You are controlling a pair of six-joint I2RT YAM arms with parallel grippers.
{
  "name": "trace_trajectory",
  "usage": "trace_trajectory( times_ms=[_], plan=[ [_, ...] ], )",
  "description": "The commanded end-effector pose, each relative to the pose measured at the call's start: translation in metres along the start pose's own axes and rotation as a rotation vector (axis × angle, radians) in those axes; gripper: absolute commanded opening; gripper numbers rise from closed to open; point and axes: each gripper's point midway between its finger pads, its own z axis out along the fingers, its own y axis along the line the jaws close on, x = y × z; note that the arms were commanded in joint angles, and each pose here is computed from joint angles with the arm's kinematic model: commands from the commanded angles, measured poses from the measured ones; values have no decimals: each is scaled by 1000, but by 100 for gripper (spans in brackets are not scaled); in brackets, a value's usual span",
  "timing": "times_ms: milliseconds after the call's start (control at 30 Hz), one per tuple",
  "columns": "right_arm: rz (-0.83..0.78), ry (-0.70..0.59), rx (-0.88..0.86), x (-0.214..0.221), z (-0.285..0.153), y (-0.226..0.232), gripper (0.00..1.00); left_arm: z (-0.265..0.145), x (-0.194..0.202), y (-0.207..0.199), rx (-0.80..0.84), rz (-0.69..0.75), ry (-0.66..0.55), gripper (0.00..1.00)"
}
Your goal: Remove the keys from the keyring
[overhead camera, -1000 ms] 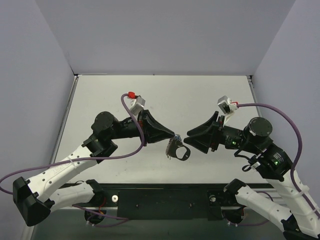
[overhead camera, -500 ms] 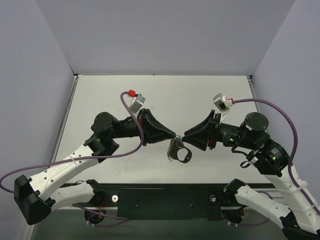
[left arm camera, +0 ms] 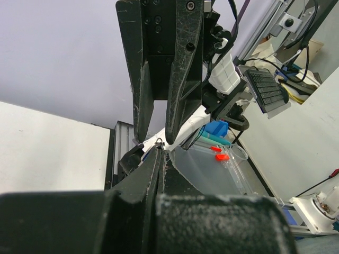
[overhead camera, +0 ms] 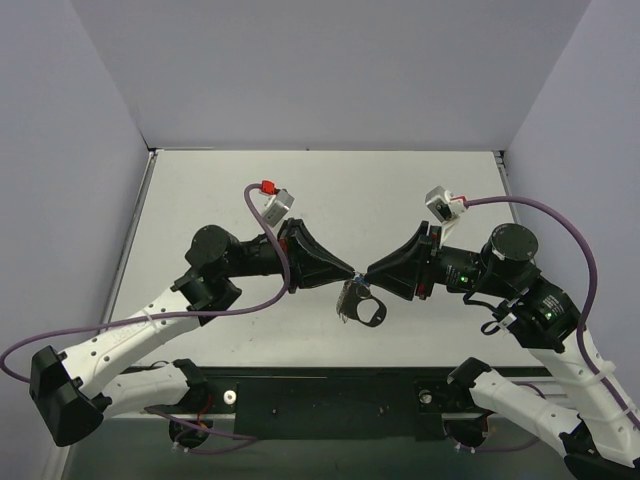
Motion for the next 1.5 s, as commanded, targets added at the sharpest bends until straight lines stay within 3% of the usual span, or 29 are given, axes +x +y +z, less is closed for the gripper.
trace_trajectory(
  times_ms=[0, 133, 200, 300, 367, 900, 1467],
  plan=[
    [-50, -40, -53, -17, -1, 15, 23, 5, -21, -20, 59, 57, -48, 0],
    [-48, -38, -56, -16, 0, 15, 22, 6, -20, -20, 60, 56, -45, 0],
    [-47, -37, -57, -16, 0, 16, 18, 6, -20, -19, 58, 57, -46, 0],
    [-45, -38, -56, -16, -1, 16, 4, 6, -21, -21, 58, 63, -47, 0],
    [-44, -39, -55, -16, -2, 17, 2, 6, -21, -22, 59, 67, -48, 0],
    [-23, -61, -78, -16, -4, 22, 0, 11, -23, -24, 56, 70, -89, 0],
    [-11, -106, -61, -21, -10, 24, 0, 17, -33, -26, -8, 61, -239, 0]
  ],
)
